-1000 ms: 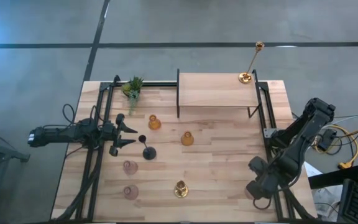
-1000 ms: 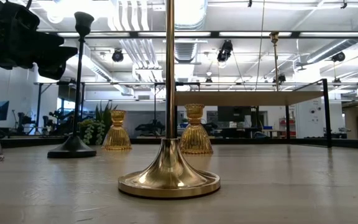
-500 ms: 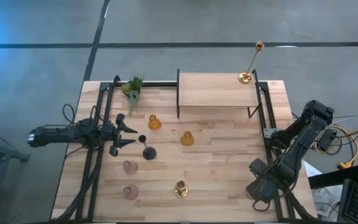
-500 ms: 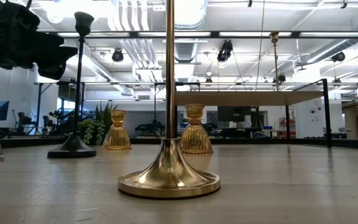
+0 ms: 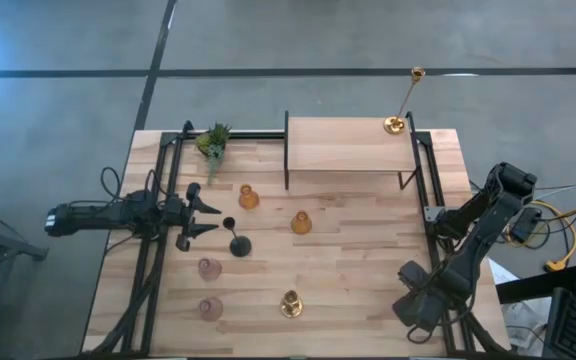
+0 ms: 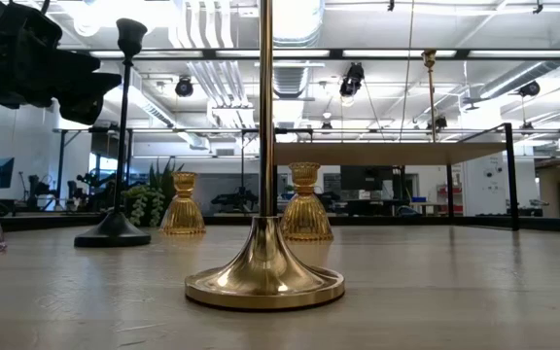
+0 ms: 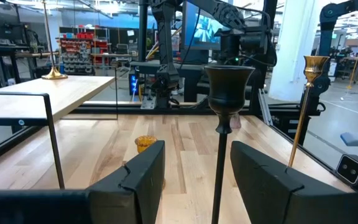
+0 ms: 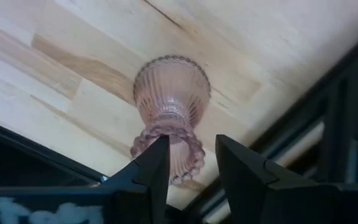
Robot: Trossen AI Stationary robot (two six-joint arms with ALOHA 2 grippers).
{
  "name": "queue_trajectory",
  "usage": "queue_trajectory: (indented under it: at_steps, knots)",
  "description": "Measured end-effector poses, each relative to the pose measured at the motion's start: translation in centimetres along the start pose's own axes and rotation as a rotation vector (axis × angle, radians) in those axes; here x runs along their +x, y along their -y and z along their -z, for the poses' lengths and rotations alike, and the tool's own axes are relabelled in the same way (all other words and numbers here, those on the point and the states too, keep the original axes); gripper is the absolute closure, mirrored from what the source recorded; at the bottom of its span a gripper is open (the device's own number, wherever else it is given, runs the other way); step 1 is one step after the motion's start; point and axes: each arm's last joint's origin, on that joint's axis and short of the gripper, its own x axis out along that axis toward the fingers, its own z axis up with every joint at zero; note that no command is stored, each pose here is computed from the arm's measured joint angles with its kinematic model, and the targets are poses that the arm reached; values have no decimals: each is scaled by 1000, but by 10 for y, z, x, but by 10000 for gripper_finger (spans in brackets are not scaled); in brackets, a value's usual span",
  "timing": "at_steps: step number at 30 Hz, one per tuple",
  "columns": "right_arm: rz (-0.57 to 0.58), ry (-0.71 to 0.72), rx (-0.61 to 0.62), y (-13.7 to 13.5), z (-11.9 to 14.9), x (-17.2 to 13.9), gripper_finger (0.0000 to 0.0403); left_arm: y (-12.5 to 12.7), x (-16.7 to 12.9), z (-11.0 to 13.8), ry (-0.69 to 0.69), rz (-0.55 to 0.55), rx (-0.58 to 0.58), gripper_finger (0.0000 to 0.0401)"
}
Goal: Pick & Place candle stick holders
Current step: Put the bottom right pink candle holder on the shelf
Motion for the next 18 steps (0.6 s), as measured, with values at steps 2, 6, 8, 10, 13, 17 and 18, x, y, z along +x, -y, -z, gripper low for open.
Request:
queue_trajectory:
  at_steps: [2, 6, 8, 10, 13, 17, 18]
  knots:
    - [-12, 0, -1, 0, -1, 4, 290, 0, 0, 0, 1, 0, 0, 213]
    - [-16, 0, -5, 1, -2, 11, 310, 0, 0, 0, 1, 0, 0, 213]
    - [-25, -4, -10, 2, -3, 13, 328, 0, 0, 0, 1, -1, 0, 213]
    - [-33, -7, -16, 1, -3, 14, 352, 0, 0, 0, 0, 0, 0, 213]
    - [-56, -9, -39, 0, -2, 13, 379, 0, 0, 0, 0, 0, 0, 213]
    - [-79, 18, -85, -2, -7, 11, 380, 0, 0, 0, 1, 0, 0, 213]
    - [-86, 23, -101, -3, -10, 9, 381, 0, 0, 0, 0, 0, 0, 213]
